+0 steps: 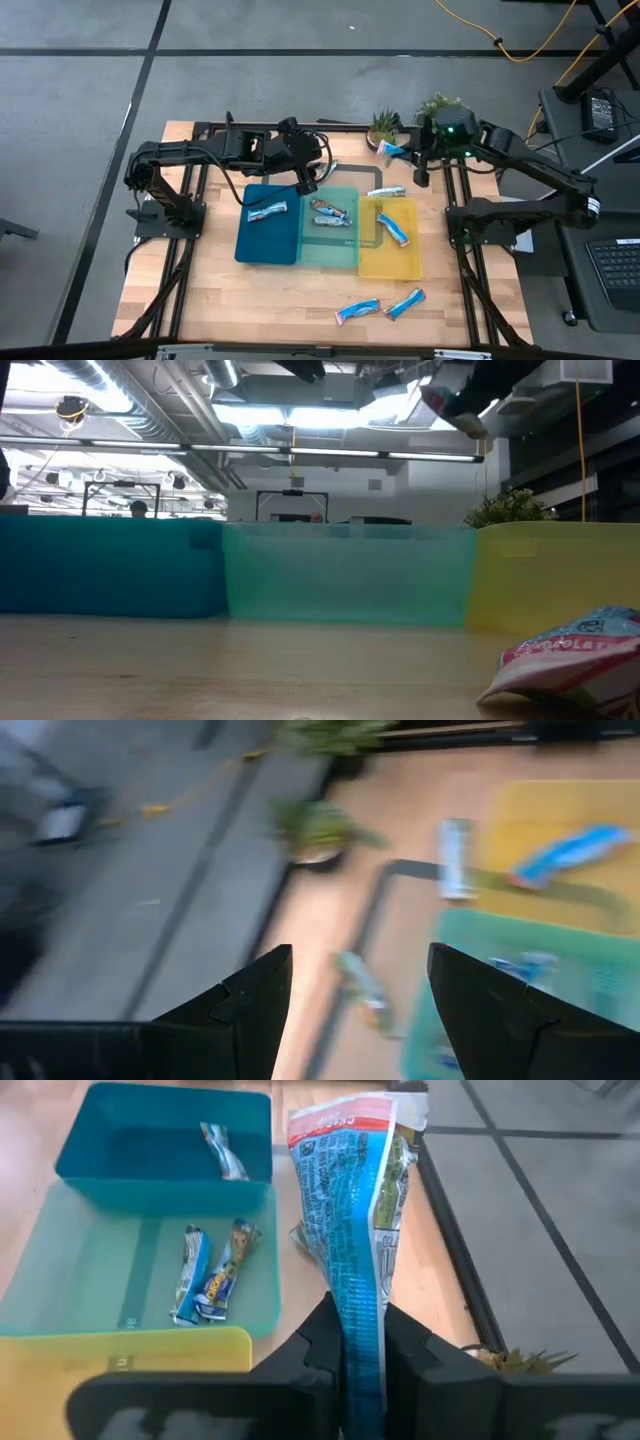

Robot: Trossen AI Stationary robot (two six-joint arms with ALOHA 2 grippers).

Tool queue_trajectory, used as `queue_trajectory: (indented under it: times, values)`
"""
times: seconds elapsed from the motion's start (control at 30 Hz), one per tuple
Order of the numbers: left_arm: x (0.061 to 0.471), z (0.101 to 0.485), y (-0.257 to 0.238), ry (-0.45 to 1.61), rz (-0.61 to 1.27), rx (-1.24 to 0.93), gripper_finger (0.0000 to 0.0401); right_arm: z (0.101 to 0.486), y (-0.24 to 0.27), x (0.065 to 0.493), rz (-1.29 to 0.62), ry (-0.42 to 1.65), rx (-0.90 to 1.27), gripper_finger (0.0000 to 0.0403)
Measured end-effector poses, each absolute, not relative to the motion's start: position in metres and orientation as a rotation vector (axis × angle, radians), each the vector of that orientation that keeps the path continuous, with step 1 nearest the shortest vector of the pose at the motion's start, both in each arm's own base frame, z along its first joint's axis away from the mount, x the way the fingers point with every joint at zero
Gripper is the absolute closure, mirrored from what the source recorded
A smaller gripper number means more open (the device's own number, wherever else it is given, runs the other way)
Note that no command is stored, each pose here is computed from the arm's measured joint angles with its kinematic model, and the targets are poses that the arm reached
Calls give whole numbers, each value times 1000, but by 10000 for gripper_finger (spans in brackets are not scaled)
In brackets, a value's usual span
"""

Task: Pick and place Granola Bars by type
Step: Put the top red granola bar into the yellow bin

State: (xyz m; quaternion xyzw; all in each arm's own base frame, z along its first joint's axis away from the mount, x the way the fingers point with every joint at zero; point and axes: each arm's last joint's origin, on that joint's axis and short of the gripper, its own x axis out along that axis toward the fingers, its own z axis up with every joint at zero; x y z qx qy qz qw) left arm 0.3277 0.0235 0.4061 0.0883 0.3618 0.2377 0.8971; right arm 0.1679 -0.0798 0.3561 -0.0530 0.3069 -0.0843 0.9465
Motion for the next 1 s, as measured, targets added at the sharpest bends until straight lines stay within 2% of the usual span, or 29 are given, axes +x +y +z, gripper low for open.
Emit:
queue_trajectory:
  times: [0.13, 0.23, 0.47, 0.63, 1.0]
  values:
    - [330, 405, 17, 764, 254, 145, 175, 358, -75, 164, -161, 623, -107, 362]
    - [331, 405, 12, 755, 177, 131, 175, 355, -70, 163, -131, 652, -105, 362]
    - [331, 413, 5, 681, 151, 127, 175, 341, -46, 157, 19, 703, -96, 362]
    - [330, 414, 5, 678, 152, 124, 175, 348, -24, 147, 172, 630, -76, 362]
    - [330, 414, 5, 677, 152, 125, 175, 352, 1, 139, 272, 611, -48, 362]
